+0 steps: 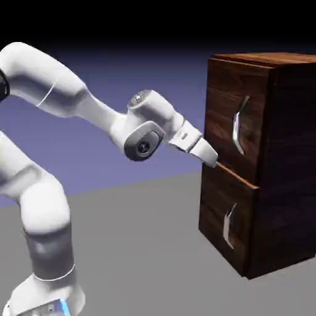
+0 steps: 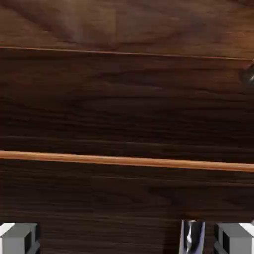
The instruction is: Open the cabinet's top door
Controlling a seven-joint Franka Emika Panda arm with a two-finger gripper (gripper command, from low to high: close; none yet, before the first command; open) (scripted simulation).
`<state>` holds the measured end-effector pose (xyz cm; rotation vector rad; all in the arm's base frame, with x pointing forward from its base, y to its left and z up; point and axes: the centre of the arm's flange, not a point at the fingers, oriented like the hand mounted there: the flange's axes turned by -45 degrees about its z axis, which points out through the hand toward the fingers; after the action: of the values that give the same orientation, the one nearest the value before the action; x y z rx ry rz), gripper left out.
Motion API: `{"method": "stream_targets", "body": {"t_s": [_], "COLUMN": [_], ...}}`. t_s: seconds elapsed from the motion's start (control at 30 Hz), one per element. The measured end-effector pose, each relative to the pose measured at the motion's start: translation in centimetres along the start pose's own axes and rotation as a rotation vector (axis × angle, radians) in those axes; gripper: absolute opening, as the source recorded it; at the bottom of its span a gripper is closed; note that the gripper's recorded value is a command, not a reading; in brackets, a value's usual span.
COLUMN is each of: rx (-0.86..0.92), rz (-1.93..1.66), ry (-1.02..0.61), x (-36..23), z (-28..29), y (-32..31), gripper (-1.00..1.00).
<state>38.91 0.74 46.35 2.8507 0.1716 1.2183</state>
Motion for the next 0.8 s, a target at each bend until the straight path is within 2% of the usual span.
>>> {"method": "stream_targets", "body": {"t_s": [0.4,0.8], "rx": [-0.045,-0.174], "rz": [-0.617,-1.202], "ry": [0.103,0.19], "x": [2.7,3.5], "z": [-3.7,-6.6], "y": [-1.7,-1.8], "gripper": [0.0,0.0]}}
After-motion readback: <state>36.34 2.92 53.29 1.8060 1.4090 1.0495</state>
